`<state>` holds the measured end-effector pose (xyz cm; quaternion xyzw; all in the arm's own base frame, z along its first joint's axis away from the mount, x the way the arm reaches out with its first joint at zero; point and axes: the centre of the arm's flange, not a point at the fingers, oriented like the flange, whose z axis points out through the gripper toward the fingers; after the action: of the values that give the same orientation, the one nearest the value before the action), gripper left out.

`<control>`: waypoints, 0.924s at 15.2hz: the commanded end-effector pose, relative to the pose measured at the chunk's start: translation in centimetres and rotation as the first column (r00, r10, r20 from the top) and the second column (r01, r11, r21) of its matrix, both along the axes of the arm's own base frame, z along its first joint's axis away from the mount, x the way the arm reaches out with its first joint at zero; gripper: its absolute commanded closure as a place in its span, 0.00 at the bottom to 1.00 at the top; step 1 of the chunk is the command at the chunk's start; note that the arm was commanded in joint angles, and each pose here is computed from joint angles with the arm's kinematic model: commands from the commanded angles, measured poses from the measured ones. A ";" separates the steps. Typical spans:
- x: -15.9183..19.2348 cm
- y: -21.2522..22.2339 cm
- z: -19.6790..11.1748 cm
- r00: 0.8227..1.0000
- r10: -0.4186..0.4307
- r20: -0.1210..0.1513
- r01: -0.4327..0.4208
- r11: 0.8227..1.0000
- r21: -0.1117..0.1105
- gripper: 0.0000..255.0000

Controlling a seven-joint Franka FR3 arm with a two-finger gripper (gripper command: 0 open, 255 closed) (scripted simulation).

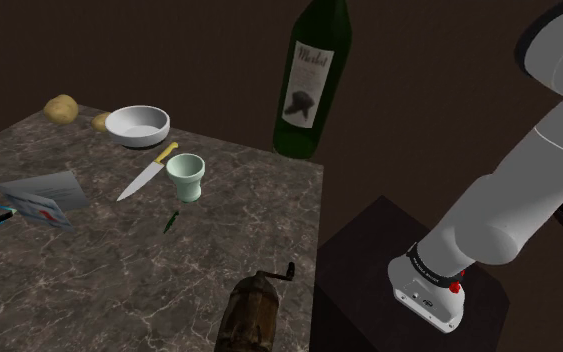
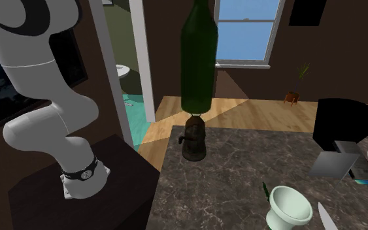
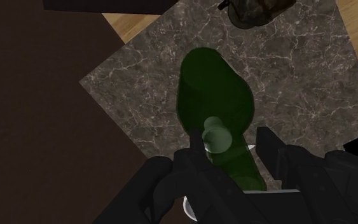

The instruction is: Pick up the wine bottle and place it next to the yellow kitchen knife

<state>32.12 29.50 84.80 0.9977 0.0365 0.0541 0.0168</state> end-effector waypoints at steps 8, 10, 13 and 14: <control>8.1 -0.8 -6.3 1.000 -0.003 0.000 0.003 1.000 0.000 1.00; 10.2 -0.9 -8.0 1.000 -0.003 0.000 0.003 1.000 0.000 1.00; 13.2 -1.1 -10.6 1.000 -0.003 0.000 0.003 1.000 0.000 1.00; 14.2 -1.1 -11.4 1.000 -0.003 0.000 0.003 1.000 0.000 1.00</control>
<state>45.21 28.34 74.16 0.9979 0.0344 0.0528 0.0173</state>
